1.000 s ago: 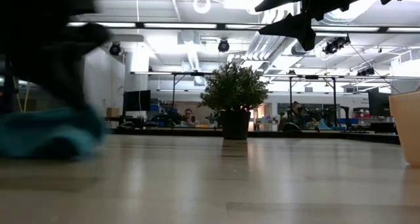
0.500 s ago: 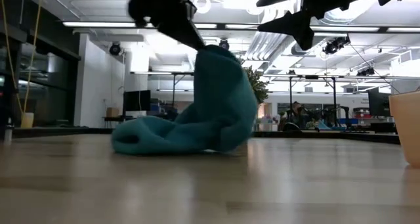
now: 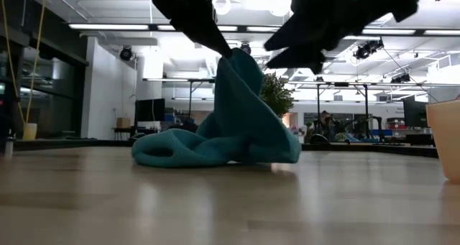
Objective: Fold microfiber towels
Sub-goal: Fold the blue microfiber towel
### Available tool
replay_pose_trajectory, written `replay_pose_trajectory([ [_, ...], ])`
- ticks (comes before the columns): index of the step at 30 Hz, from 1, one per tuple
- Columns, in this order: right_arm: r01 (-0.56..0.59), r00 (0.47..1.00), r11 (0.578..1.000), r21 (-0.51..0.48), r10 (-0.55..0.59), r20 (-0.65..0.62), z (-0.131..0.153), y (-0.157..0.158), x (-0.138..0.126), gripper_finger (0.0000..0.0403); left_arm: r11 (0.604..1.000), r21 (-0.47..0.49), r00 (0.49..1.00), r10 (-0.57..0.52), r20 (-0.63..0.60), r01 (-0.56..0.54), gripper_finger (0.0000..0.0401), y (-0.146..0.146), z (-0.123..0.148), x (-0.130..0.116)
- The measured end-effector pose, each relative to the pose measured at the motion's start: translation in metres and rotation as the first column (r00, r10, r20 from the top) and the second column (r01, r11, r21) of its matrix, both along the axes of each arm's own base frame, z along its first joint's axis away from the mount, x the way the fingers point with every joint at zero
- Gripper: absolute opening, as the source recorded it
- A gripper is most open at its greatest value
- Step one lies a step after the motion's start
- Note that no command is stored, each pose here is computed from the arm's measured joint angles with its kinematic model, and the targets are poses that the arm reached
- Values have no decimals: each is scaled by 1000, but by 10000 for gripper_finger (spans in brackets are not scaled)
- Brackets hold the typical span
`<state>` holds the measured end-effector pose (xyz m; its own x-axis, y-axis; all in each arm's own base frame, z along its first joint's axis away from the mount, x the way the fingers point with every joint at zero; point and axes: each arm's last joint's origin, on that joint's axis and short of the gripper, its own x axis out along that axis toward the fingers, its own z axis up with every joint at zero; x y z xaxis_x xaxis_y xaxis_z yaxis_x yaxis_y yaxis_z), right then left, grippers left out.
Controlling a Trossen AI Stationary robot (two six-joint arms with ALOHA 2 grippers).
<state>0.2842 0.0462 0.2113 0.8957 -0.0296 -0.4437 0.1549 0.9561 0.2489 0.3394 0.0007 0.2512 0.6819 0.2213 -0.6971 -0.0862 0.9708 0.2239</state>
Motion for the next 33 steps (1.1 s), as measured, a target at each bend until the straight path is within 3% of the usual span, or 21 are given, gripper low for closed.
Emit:
replay_pose_trajectory([
  [4, -46, 997, 991, -126, 38, -66, 0, 7, 20, 215, 1000, -12, 1000, 29, 5, -29, 0, 0, 0, 0],
  [10, -48, 977, 970, -240, -5, -215, 10, 8, 33, 215, 997, -13, 997, 82, 2, -82, 0, 1, 3, -4],
  [14, -9, 958, 931, -365, -97, -271, 29, 4, 30, 215, 988, 65, 989, 140, 41, -142, 0, 8, 25, -18],
  [17, 30, 947, 895, -445, -168, -274, 49, -3, 23, 215, 973, 77, 966, 203, 159, -217, 0, 21, 57, -29],
  [21, 79, 949, 889, -452, -205, -239, 71, -14, 9, 215, 951, 28, 899, 282, 335, -309, 0, 38, 98, -39],
  [26, 154, 957, 892, -425, -242, -161, 95, -28, -14, 215, 931, 9, 817, 315, 484, -364, 0, 49, 131, -40],
  [30, 191, 959, 902, -388, -256, -122, 107, -34, -26, 215, 925, -94, 767, 360, 531, -368, 0, 41, 133, -42],
  [33, 184, 963, 908, -377, -243, -115, 109, -34, -28, 215, 894, -170, 719, 437, 541, -415, 0, 27, 120, -47],
])
